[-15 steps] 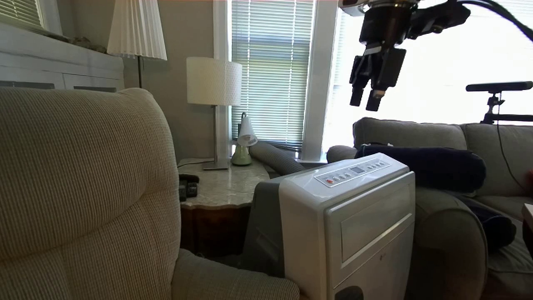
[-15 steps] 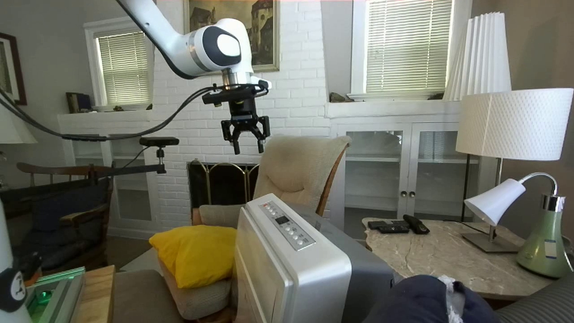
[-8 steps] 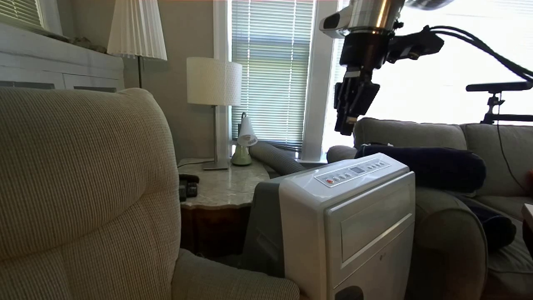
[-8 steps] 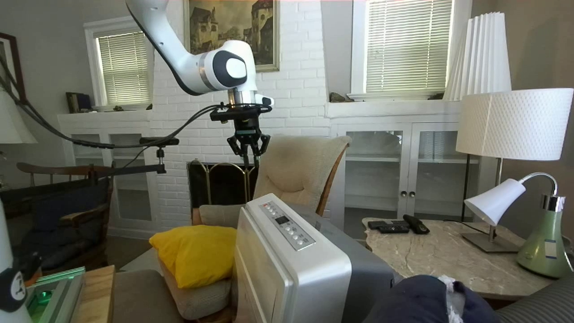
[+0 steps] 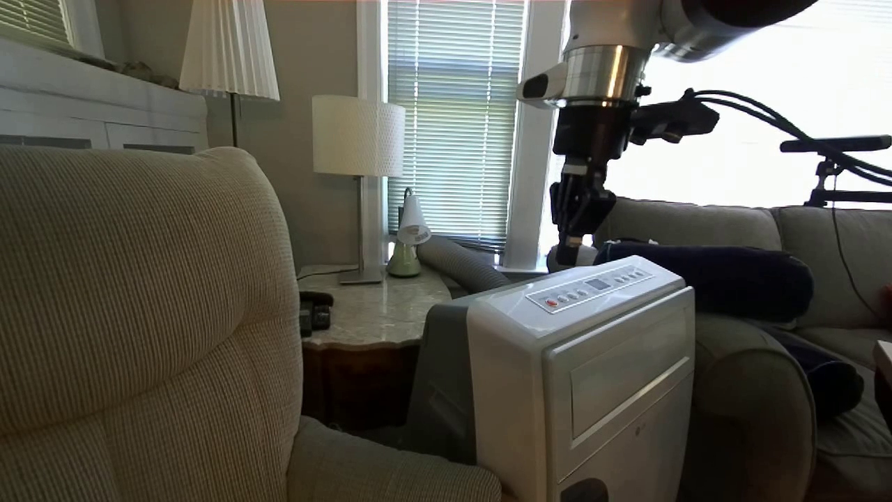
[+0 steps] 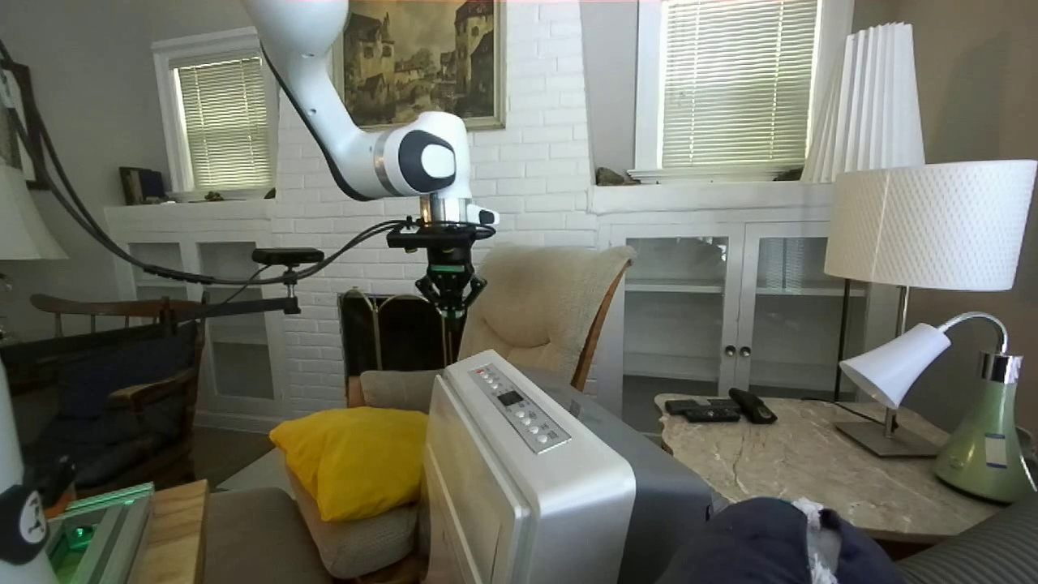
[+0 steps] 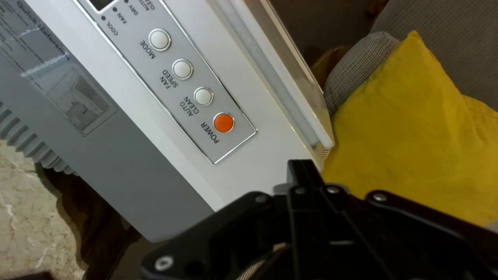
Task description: Turn on the air cooler
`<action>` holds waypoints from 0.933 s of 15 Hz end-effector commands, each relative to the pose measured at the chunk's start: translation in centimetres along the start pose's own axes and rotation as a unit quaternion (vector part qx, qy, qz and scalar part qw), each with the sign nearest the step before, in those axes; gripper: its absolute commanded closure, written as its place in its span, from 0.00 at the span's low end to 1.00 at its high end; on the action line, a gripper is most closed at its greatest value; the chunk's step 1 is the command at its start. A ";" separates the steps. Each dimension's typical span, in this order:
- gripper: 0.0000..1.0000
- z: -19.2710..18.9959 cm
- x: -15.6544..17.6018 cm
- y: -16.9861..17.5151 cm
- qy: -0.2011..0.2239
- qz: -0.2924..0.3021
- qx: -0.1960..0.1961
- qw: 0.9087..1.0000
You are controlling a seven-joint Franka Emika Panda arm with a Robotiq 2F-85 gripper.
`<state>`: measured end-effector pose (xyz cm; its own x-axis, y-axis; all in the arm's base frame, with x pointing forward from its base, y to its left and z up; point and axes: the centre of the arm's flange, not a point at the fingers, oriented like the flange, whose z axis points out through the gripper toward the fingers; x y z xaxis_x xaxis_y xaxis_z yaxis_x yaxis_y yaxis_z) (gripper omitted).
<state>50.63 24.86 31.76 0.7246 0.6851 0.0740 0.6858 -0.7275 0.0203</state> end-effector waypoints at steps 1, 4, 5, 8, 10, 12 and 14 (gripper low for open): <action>1.00 1.8 0.8 0.8 -0.004 0.015 0.018 1.000; 1.00 3.3 1.0 1.5 -0.012 0.027 0.024 0.999; 1.00 3.7 1.1 1.8 -0.016 0.032 0.022 0.999; 1.00 4.3 1.3 2.6 -0.017 0.048 0.019 0.998; 1.00 4.3 1.6 3.1 -0.014 0.056 0.017 0.998; 1.00 4.3 1.8 3.7 -0.013 0.065 0.016 0.998; 1.00 4.5 2.1 4.1 -0.019 0.074 0.011 0.997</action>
<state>53.88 23.30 27.94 0.7949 0.6054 0.0390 0.6063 -0.7951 -0.0139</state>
